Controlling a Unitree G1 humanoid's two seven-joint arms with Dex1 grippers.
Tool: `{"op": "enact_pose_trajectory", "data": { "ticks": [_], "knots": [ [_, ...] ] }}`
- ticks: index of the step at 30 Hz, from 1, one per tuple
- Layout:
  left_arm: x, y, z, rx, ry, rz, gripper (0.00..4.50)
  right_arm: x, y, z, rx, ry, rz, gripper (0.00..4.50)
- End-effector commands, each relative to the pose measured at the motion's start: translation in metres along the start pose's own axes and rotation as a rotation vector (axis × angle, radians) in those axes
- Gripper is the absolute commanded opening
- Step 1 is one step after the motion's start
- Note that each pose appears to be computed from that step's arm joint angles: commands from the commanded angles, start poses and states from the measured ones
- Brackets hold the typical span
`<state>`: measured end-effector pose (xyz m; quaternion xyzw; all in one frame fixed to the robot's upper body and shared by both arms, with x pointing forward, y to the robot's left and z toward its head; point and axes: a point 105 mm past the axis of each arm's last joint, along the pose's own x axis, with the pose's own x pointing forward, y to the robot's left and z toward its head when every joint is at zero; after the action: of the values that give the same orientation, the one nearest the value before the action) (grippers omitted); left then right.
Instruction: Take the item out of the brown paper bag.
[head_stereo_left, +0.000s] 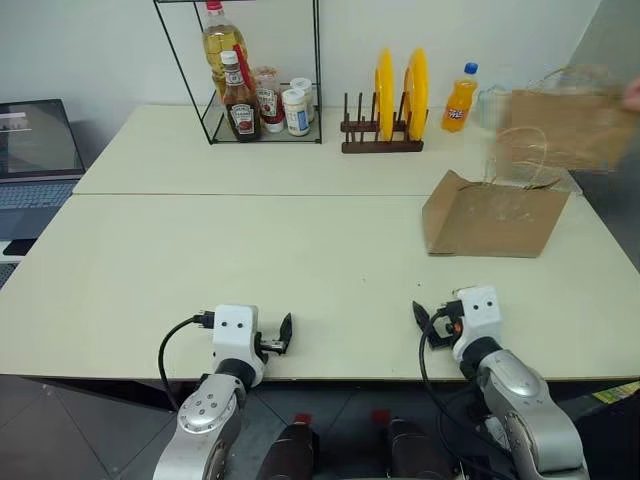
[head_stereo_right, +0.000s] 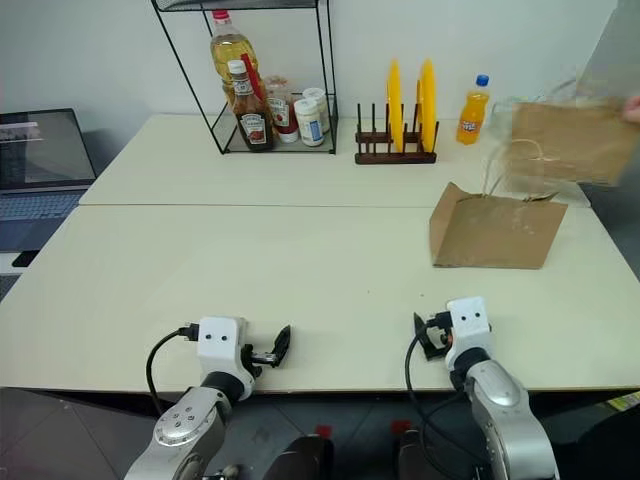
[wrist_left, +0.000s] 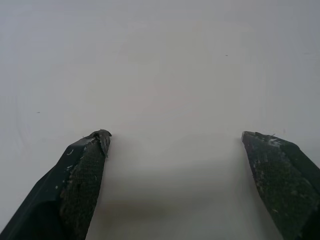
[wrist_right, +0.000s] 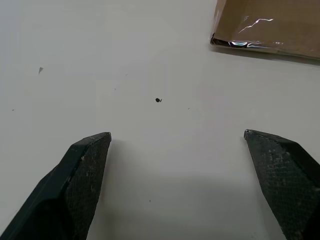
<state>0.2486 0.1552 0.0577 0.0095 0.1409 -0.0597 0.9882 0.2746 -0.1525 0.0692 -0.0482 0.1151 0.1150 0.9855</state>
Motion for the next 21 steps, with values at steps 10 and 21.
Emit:
{"op": "enact_pose_trajectory", "data": {
  "ticks": [10, 21],
  "knots": [
    [0.0, 0.024, 0.032, 0.002, -0.111, -0.04, 4.48, 0.0, -0.003, 0.015, -0.017, -0.058, -0.01, 4.5],
    [0.038, 0.051, 0.089, 0.233, -0.067, -0.401, 4.48, 0.006, -0.04, 0.054, -0.118, -0.133, -0.023, 4.5]
  ]
}}
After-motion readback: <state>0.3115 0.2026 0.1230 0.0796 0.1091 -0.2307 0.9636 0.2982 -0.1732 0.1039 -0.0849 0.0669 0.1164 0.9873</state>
